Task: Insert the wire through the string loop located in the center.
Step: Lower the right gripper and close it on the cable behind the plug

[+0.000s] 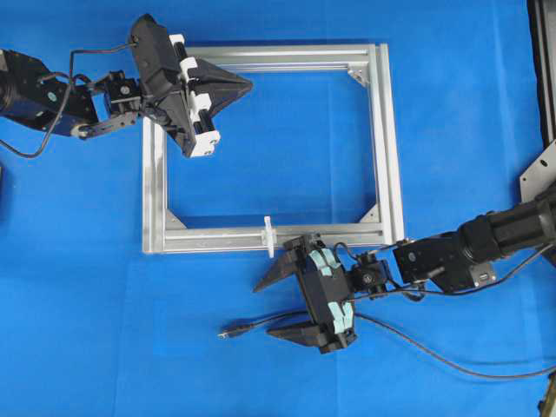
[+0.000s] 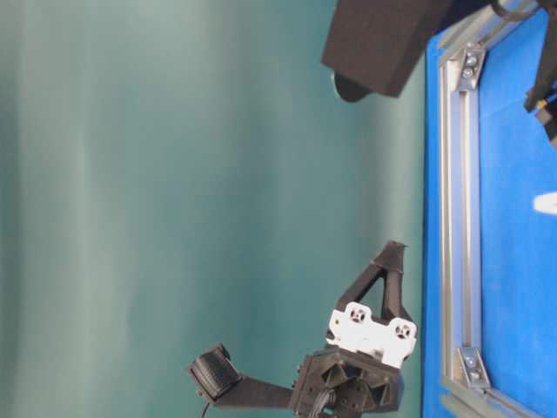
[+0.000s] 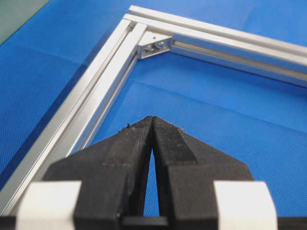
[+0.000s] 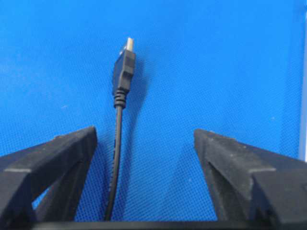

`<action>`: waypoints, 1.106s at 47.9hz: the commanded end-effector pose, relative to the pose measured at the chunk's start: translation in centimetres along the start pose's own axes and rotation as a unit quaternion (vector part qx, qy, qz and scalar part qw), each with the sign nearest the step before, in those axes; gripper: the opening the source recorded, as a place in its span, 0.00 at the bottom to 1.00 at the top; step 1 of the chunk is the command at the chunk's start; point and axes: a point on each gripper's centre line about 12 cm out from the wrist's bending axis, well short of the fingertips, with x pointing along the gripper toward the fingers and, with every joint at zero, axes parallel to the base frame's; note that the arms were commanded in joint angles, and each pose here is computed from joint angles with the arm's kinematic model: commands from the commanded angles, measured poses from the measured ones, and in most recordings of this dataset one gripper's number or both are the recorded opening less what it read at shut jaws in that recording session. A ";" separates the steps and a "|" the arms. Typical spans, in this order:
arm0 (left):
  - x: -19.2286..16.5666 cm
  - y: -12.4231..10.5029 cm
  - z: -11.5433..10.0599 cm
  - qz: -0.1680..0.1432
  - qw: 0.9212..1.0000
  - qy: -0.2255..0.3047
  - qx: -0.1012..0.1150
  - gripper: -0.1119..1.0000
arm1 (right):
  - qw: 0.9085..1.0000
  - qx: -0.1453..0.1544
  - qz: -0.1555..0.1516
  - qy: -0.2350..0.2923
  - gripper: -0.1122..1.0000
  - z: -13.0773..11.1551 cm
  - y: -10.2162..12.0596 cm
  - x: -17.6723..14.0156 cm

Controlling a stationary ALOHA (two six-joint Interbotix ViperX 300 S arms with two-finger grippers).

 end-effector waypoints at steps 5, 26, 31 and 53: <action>-0.2 0.0 1.3 -0.001 1.000 -0.018 0.001 0.10 | 1.000 -0.004 0.001 -0.018 0.53 1.2 0.0 0.0; -0.2 0.0 1.3 -0.001 1.000 -0.015 0.001 0.10 | 1.000 -0.014 0.011 -0.020 0.08 1.6 0.4 0.0; -0.2 0.0 1.3 -0.001 1.000 -0.015 0.000 0.10 | 1.000 -0.016 0.014 -0.019 0.08 1.9 0.7 -0.2; -0.2 0.0 1.3 -0.002 1.000 -0.016 0.001 0.10 | 0.999 -0.024 0.022 -0.013 0.08 7.4 2.2 -3.3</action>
